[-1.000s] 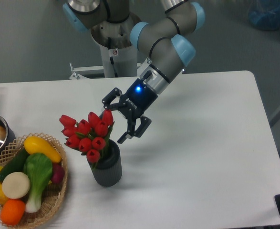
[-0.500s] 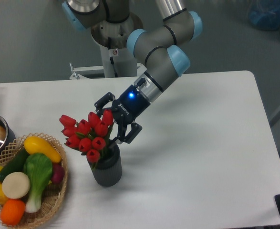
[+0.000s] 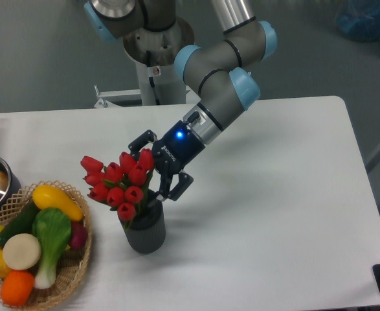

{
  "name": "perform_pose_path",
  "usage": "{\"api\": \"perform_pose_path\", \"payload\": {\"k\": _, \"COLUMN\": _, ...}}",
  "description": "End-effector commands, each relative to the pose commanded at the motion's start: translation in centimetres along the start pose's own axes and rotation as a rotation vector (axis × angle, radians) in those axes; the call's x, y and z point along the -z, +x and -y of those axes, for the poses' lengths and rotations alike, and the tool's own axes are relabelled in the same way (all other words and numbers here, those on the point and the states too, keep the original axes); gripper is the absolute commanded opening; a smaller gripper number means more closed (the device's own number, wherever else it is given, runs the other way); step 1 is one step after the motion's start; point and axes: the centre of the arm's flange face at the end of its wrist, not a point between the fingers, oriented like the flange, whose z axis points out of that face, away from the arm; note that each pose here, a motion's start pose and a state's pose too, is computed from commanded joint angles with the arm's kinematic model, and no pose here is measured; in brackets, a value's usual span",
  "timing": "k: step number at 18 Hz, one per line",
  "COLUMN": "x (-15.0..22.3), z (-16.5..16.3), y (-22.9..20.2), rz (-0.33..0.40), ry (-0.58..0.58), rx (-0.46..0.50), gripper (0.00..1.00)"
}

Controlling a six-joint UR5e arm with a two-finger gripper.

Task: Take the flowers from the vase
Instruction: 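Lower the open gripper around the tulip stems above the vase rim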

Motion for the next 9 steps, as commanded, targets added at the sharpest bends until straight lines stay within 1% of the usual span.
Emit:
{"api": "perform_pose_path", "payload": {"k": 5, "x": -0.6, "z": 1.1, "y": -0.1, "rz": -0.01, "ry": 0.009, "rx": -0.012, "gripper": 1.0}}
{"api": "perform_pose_path", "payload": {"k": 9, "x": -0.9, "z": 1.0, "y": -0.1, "rz": -0.018, "ry": 0.016, "rx": -0.011, "gripper": 0.99}}
